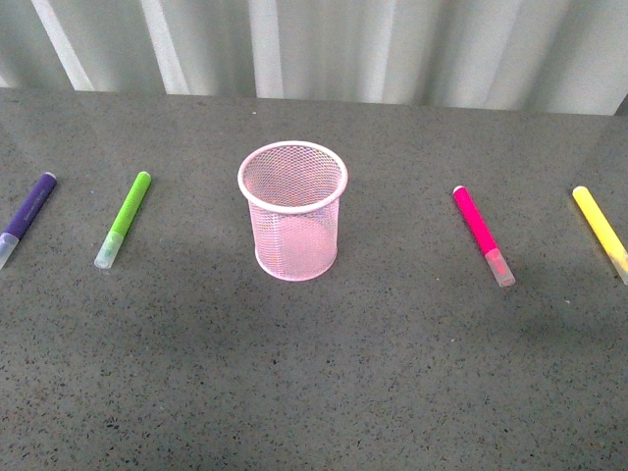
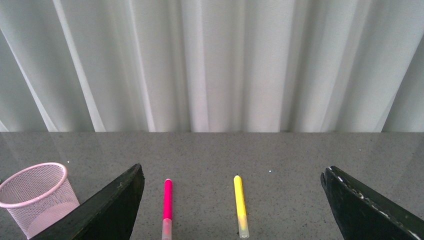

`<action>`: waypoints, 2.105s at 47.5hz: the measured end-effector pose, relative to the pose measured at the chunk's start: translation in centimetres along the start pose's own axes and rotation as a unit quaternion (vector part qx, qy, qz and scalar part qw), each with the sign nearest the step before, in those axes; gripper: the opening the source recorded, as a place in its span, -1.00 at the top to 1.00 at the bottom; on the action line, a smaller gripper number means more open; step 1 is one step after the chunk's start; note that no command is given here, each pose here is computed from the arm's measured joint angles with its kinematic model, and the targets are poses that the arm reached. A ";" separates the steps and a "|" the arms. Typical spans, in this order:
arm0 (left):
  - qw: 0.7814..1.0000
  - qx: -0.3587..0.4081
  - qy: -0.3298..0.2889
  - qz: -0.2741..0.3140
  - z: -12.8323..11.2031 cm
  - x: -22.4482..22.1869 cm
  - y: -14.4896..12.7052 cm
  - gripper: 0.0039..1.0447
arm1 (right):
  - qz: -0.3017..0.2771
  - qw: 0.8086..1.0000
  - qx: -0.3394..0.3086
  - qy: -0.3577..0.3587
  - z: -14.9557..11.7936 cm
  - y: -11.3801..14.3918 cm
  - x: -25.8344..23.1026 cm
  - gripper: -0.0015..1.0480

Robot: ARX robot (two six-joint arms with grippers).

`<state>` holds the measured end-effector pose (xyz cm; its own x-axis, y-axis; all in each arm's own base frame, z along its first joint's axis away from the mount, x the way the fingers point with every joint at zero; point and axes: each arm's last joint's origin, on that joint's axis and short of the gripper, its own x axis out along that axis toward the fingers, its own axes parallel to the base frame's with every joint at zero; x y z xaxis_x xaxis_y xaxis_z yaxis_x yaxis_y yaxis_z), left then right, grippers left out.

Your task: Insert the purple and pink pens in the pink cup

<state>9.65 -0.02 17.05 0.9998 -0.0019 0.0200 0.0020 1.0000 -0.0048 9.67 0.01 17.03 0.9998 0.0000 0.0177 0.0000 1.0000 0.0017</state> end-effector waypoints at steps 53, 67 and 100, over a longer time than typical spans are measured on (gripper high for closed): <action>1.000 0.000 0.000 0.000 0.0 0.0 0.0 -0.87 | 0.000 1.000 0.000 0.000 0.0 0.0 0.0 -0.86; 1.000 -0.009 0.013 0.008 -0.1 0.0 -0.1 -0.87 | 0.000 1.000 0.000 0.000 0.0 0.0 0.0 -0.86; 0.965 -0.050 0.256 -0.020 6.5 24.1 6.6 -0.87 | 0.000 1.000 0.000 0.000 0.0 0.0 0.0 -0.86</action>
<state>33.66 6.59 23.98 0.8774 -0.0689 -0.4749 0.0175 0.9936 -0.1118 9.67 0.01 17.03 0.9998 -0.0004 0.0177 0.0004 1.0000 0.0017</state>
